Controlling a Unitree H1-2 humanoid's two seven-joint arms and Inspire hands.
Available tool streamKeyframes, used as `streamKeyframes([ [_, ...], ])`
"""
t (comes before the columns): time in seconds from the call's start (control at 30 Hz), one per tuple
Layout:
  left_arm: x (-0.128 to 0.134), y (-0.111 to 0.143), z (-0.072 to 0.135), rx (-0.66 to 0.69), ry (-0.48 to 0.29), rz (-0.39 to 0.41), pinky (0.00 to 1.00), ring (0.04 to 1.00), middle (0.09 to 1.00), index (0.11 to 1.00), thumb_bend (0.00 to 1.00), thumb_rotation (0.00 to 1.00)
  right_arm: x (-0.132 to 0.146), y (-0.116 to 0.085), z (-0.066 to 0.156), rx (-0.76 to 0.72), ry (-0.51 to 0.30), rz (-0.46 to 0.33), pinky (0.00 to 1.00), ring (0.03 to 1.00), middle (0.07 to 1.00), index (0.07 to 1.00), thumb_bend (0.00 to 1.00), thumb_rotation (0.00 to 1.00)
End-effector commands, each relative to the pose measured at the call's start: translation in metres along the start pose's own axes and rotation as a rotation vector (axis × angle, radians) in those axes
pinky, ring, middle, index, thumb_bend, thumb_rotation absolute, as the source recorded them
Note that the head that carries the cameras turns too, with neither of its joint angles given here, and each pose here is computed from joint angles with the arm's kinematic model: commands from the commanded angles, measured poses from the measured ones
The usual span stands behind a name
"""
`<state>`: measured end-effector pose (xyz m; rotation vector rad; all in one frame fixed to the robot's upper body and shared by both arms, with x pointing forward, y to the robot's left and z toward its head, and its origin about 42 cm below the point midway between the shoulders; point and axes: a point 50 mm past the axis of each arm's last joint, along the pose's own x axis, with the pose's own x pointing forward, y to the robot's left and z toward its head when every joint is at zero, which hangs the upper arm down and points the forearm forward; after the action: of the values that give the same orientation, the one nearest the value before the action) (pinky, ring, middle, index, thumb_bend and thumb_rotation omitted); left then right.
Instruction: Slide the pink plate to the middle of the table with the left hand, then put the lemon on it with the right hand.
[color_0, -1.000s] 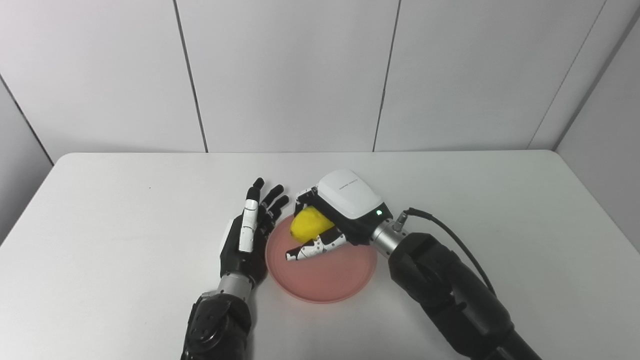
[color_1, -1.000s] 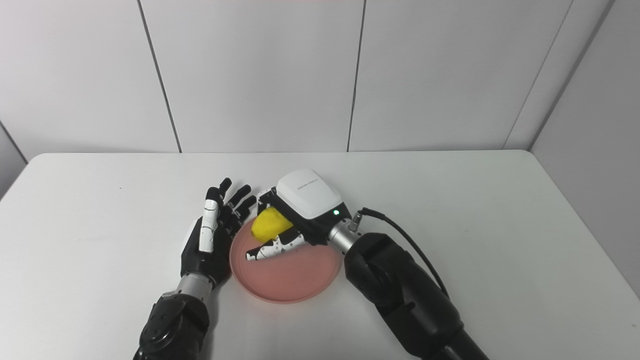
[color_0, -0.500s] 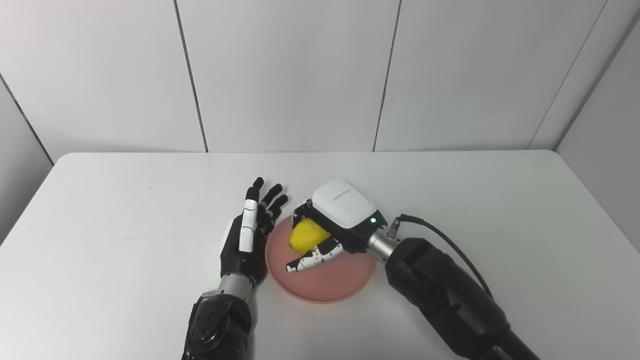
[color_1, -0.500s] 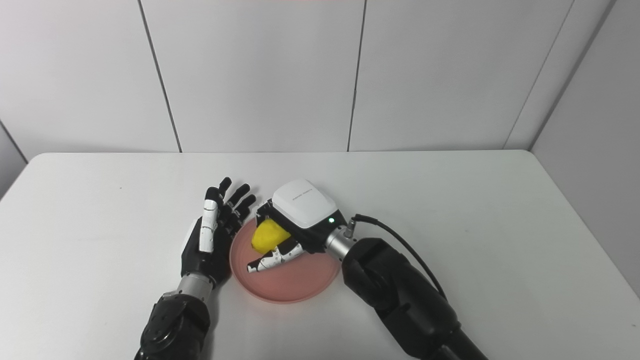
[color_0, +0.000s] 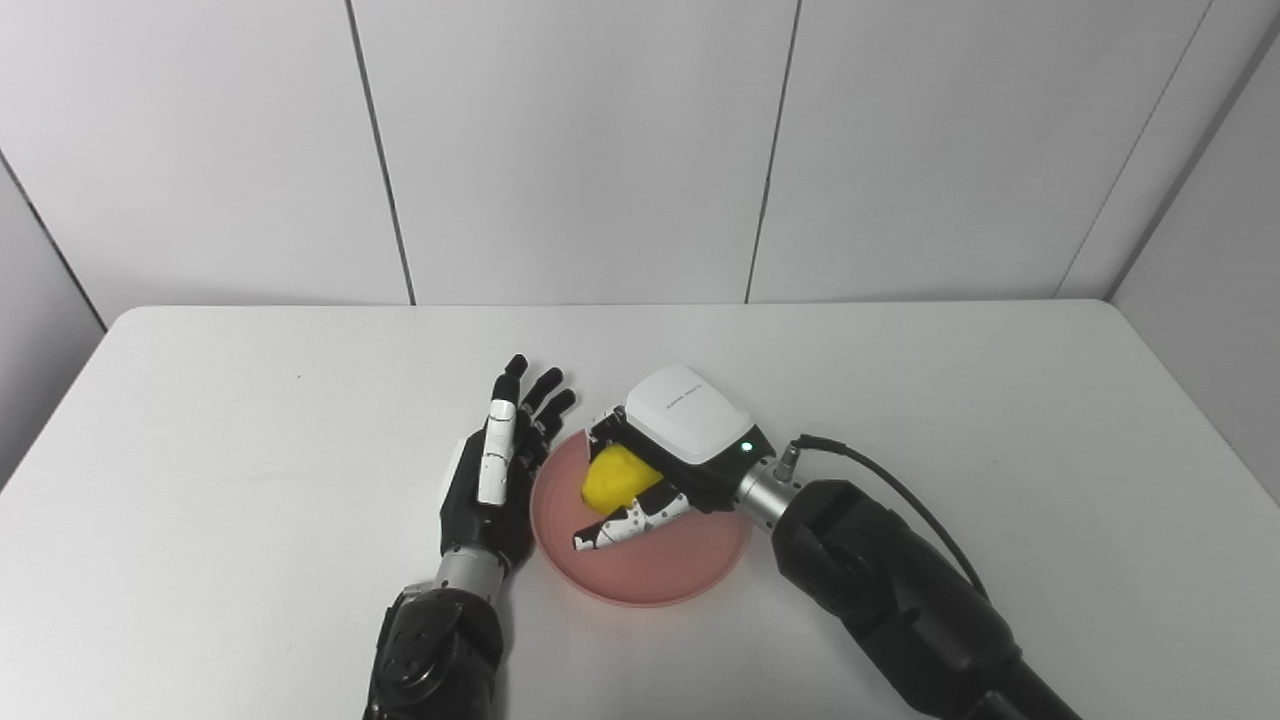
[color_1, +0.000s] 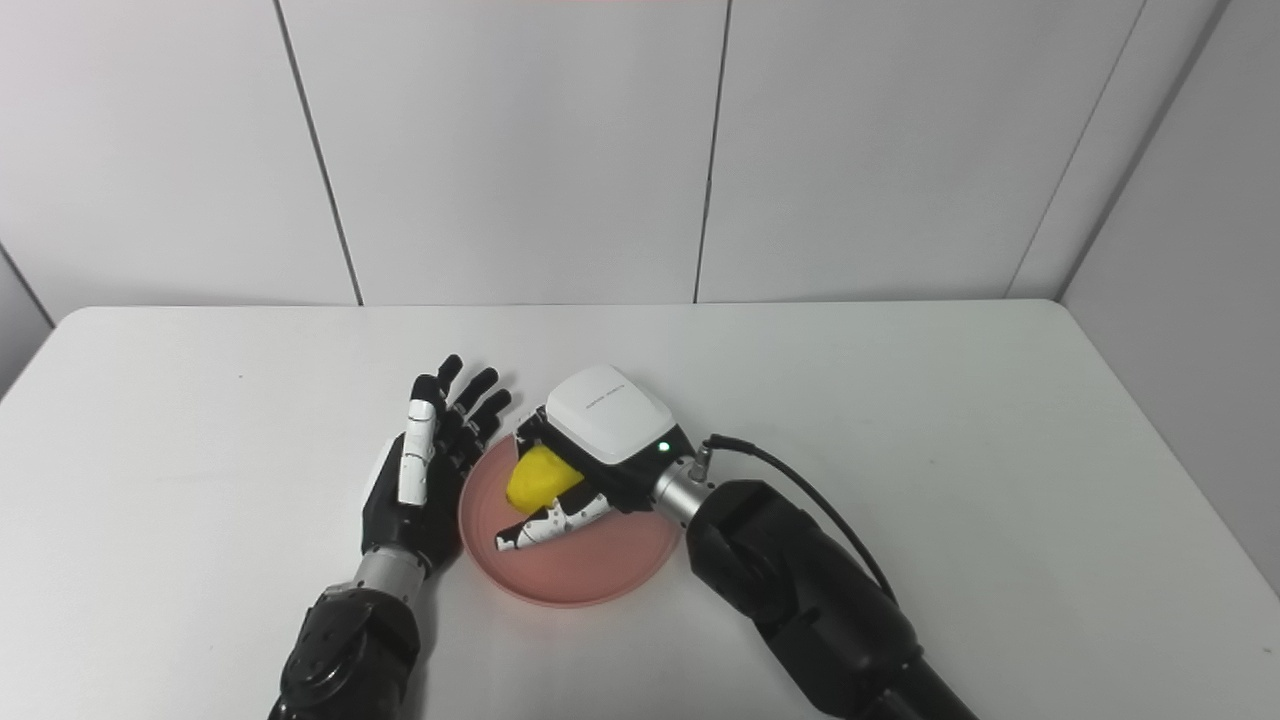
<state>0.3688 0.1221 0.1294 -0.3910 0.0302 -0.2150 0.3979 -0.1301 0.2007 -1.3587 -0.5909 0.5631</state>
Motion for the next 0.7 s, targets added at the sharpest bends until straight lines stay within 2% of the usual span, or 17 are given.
streamKeyframes([
  [0.0, -0.0067, 0.0094, -0.0172, 0.004, 0.088, 0.041, 1.00, 0.896, 0.913, 1.000, 0.81, 0.83, 0.0079, -0.0195, -0.0001, -0.033, -0.044, -0.075, 0.19, 0.251, 0.333, 0.397, 0.55, 0.67],
  [0.07, -0.0066, 0.0091, -0.0168, 0.005, 0.087, 0.041, 1.00, 0.902, 0.920, 1.000, 0.80, 0.83, 0.0080, -0.0183, -0.0017, -0.036, -0.043, -0.081, 0.18, 0.243, 0.320, 0.376, 0.56, 0.69],
  [0.23, -0.0072, 0.0093, -0.0161, 0.009, 0.086, 0.039, 1.00, 0.899, 0.919, 1.000, 0.80, 0.84, 0.0084, -0.0187, -0.0017, -0.035, -0.042, -0.088, 0.18, 0.254, 0.335, 0.397, 0.57, 0.76],
  [0.37, -0.0075, 0.0087, -0.0167, 0.005, 0.086, 0.039, 1.00, 0.902, 0.922, 1.000, 0.79, 0.83, 0.0075, -0.0185, -0.0023, -0.046, -0.031, -0.095, 0.21, 0.287, 0.367, 0.430, 0.61, 0.76],
  [0.5, -0.0078, 0.0079, -0.0164, 0.001, 0.088, 0.048, 1.00, 0.895, 0.894, 1.000, 0.81, 0.81, 0.0064, -0.0172, -0.0039, -0.061, -0.003, -0.085, 0.21, 0.283, 0.371, 0.418, 0.67, 0.74],
  [0.57, -0.0078, 0.0076, -0.0161, 0.005, 0.090, 0.048, 1.00, 0.902, 0.896, 1.000, 0.81, 0.82, 0.0057, -0.0170, -0.0045, -0.071, 0.008, -0.079, 0.29, 0.375, 0.449, 0.473, 0.71, 0.73],
  [0.6, -0.0077, 0.0075, -0.0163, 0.002, 0.092, 0.047, 1.00, 0.903, 0.898, 1.000, 0.81, 0.82, 0.0051, -0.0170, -0.0046, -0.074, 0.012, -0.076, 0.30, 0.385, 0.457, 0.479, 0.71, 0.73],
  [0.67, -0.0079, 0.0075, -0.0166, -0.003, 0.096, 0.046, 1.00, 0.924, 0.912, 1.000, 0.80, 0.81, 0.0044, -0.0172, -0.0047, -0.074, 0.017, -0.075, 0.39, 0.478, 0.532, 0.554, 0.75, 0.70],
])
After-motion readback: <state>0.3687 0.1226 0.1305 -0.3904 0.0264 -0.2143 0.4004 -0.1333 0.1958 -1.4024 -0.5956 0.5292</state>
